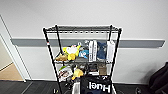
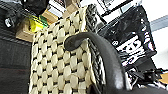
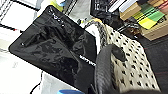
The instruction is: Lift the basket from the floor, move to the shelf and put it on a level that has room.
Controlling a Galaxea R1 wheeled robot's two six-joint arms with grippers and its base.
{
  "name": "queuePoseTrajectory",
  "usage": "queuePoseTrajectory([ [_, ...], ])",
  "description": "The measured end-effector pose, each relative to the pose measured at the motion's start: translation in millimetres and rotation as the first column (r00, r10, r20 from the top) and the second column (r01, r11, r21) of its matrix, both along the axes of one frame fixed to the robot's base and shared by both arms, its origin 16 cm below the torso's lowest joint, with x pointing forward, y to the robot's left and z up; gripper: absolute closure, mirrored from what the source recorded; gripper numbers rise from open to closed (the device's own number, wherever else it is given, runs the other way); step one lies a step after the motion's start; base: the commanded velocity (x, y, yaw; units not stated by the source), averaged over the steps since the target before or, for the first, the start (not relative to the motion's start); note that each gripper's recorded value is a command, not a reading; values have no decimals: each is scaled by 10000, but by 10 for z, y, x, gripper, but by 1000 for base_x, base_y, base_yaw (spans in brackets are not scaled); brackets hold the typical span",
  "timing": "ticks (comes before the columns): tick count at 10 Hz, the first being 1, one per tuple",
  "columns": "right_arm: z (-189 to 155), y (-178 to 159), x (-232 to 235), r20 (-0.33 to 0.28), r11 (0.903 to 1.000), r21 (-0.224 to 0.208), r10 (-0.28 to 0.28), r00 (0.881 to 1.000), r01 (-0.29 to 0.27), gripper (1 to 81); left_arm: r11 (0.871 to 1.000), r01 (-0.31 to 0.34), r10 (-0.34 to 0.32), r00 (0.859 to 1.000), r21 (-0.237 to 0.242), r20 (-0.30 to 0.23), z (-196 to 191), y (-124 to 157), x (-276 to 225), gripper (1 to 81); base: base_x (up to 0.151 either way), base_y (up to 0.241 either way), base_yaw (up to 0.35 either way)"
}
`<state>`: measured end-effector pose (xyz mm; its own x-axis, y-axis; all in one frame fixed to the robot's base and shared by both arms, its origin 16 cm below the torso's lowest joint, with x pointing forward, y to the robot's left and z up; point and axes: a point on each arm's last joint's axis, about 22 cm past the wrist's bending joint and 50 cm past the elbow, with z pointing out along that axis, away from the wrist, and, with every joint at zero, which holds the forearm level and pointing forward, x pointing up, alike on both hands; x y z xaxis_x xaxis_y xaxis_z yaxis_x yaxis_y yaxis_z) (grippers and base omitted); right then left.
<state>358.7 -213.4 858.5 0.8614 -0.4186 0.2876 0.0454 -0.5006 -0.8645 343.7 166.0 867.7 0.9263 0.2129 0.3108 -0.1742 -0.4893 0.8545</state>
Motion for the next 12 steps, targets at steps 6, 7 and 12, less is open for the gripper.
queuePoseTrajectory([
  [6,19,1,15,39,10000,-5,21,10000,-21,811,10000,-2,2,10000,-6,-1,1,-2,1,811,111,0,0],
  [7,20,3,16,45,10000,-3,24,10000,-24,811,10000,11,-11,10000,-19,-6,0,-12,-2,811,111,0,0],
  [12,19,-28,18,44,10000,-44,-17,10000,17,811,10000,44,-44,10000,-53,-2,4,-36,-4,811,101,75,0],
])
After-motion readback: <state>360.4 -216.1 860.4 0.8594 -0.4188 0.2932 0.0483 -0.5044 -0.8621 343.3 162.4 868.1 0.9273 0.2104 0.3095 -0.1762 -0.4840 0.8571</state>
